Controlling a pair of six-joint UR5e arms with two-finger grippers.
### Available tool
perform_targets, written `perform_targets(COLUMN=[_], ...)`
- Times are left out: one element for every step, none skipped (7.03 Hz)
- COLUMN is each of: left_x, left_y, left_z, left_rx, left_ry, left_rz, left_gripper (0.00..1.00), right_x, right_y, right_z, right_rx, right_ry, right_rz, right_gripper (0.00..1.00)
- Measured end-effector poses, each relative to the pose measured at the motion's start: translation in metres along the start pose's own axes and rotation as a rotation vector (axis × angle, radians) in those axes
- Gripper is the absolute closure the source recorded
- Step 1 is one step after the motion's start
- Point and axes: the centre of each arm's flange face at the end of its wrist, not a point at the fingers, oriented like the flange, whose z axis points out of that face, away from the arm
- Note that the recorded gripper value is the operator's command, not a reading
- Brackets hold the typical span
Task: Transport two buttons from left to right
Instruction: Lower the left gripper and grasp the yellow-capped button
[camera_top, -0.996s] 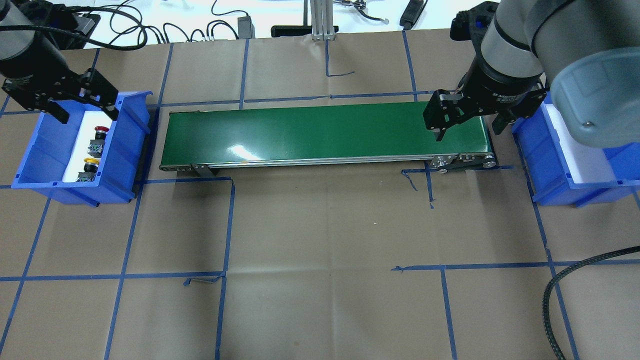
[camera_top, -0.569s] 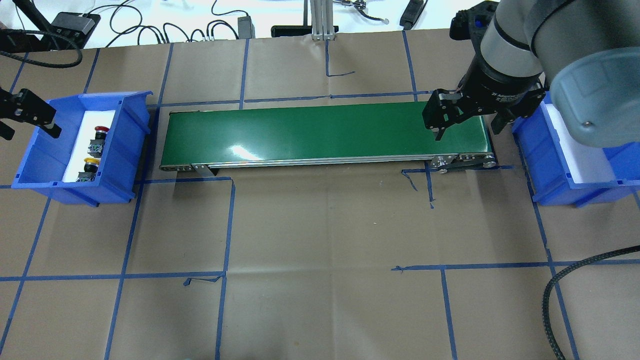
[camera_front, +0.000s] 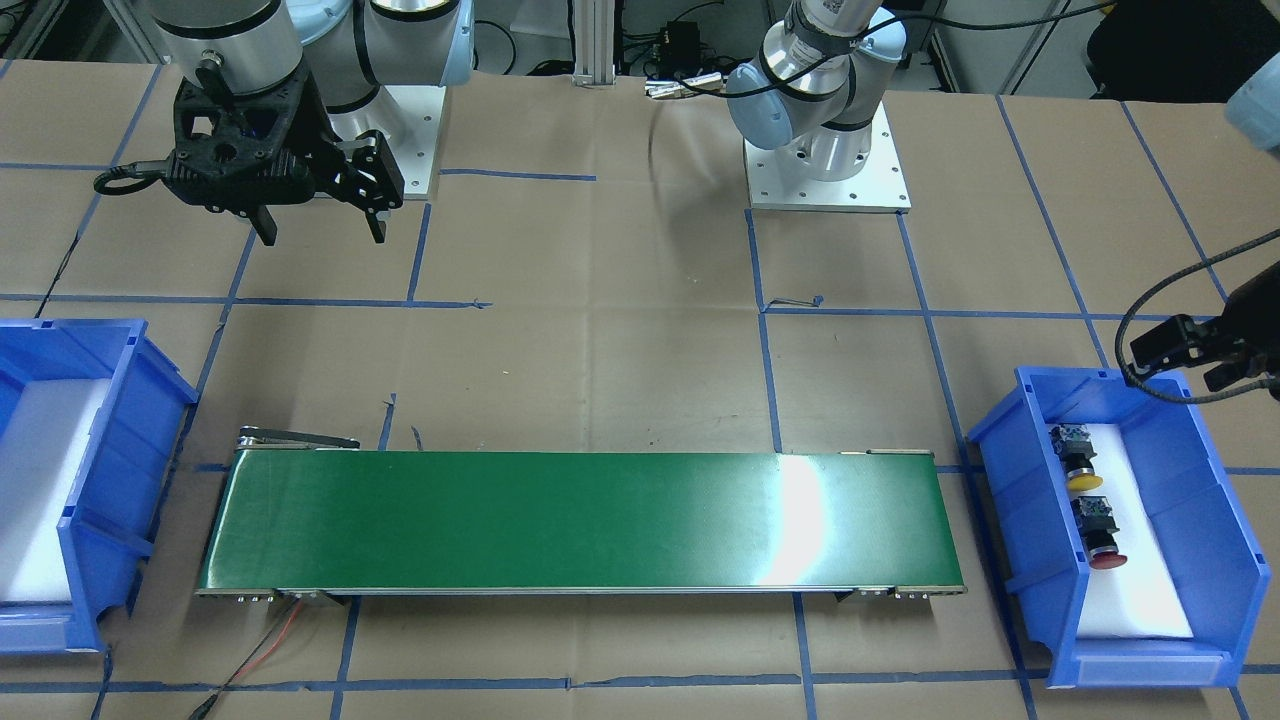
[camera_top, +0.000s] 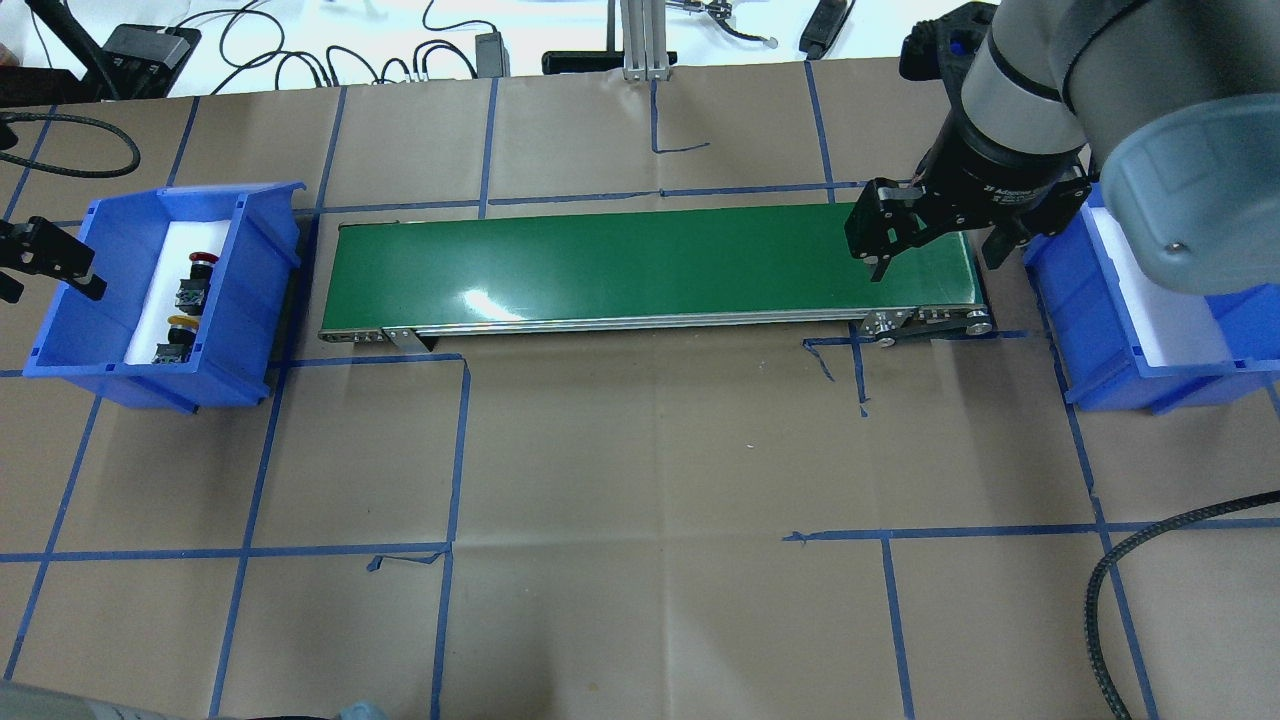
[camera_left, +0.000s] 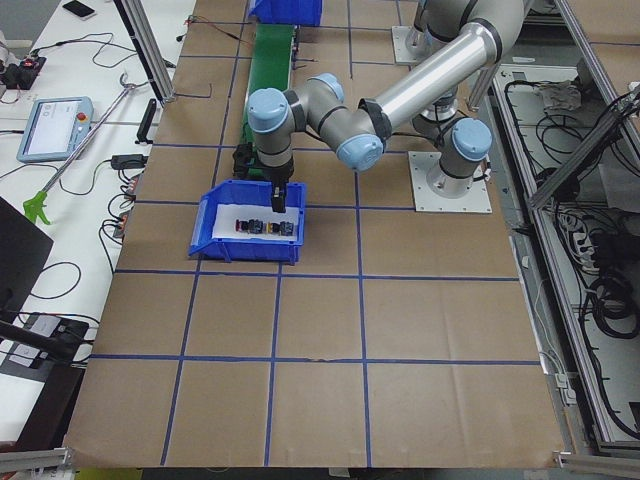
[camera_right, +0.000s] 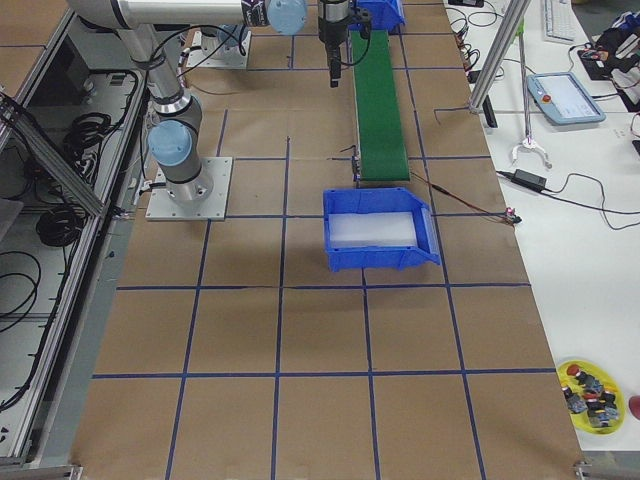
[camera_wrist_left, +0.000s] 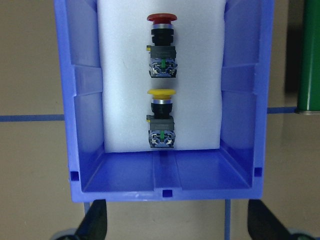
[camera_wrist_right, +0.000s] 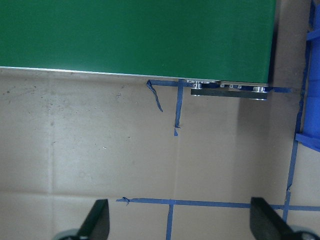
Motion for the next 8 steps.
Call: perform_targets(left_x=[0.001, 0.003, 0.005, 0.006, 0.007, 0.008, 0.007, 0.007], left_y=[-0.009, -0.019, -0.025, -0.026, -0.024, -0.023, -0.022, -0.022], left_z=[0.014, 0.032, 0.051, 0.071, 0.092, 0.110, 0.124, 0.134], left_rx=[0.010, 0.022, 0.036, 0.050, 0.061, 0.067, 0.063, 0.053], left_ry=[-0.007, -0.018, -0.028, -0.038, -0.045, -0.049, -0.047, -0.043], left_rz=[0.004, 0.014, 0.022, 0.024, 0.025, 0.024, 0.024, 0.023], left_gripper=[0.00, 0.00, 0.00, 0.00, 0.00, 0.00, 0.00, 0.00], right_x=[0.000, 0.000, 0.000, 0.000, 0.000, 0.000, 0.000, 0.000], right_y=[0.000, 0.000, 0.000, 0.000, 0.000, 0.000, 0.001, 0.001], right_z=[0.000, 0.001, 0.001, 0.001, 0.001, 0.001, 0.002, 0.002], right_rx=[-0.001, -0.004, -0.006, -0.007, -0.008, -0.009, -0.011, -0.011], right_ry=[-0.001, -0.001, 0.000, 0.000, 0.000, 0.000, 0.000, 0.000], right_rz=[0.000, 0.000, 0.000, 0.000, 0.000, 0.000, 0.000, 0.000], right_gripper=[0.00, 0.00, 0.00, 0.00, 0.00, 0.00, 0.00, 0.00])
